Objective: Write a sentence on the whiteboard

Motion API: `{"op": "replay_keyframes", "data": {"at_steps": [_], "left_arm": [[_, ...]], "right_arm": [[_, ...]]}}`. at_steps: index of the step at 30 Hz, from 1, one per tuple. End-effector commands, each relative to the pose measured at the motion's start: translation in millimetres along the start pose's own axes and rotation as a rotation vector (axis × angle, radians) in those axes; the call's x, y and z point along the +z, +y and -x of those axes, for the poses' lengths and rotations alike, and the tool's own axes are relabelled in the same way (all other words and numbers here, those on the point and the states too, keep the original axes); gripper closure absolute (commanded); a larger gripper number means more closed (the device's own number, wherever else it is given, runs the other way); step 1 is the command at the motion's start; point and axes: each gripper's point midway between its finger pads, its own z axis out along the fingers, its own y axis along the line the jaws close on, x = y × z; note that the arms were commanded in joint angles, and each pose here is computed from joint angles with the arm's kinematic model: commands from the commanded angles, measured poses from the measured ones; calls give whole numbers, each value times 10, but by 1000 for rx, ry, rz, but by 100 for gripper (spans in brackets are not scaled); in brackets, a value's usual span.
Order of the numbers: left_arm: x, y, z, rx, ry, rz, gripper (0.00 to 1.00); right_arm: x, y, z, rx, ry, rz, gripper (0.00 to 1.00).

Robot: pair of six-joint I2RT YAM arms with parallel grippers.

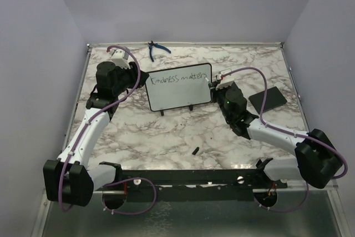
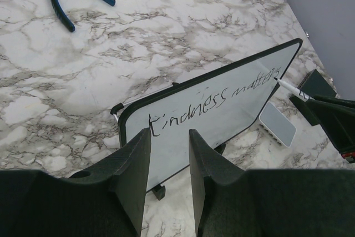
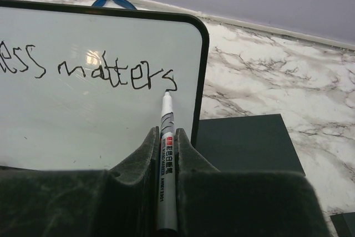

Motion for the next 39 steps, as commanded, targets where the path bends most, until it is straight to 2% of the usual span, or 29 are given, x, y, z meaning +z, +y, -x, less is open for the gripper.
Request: {"op": "replay_keyframes", "data": {"at_steps": [1,12,25,31,34,39], "left_arm": [[-46,-26,34,21,-21,0,65],[-46,-22,34,22,-21,2,65],[-61,-10,48,14,-29,15,63],[-78,-2,58,5,-37,25,58],[-87,11,11,-7,-31,30,52],[-96,26,-66,-27,-20,31,47]], "right_arm": [[38,61,18,-12,-1,34,100],[-25,21,63,-2,-11,25,100],[-251,179,131,21,-6,159,99],[-361,220,177,55,-3,193,99],[-410,230,209,74,-6,198,99],[-459,309,250,120,-12,225,99]]}}
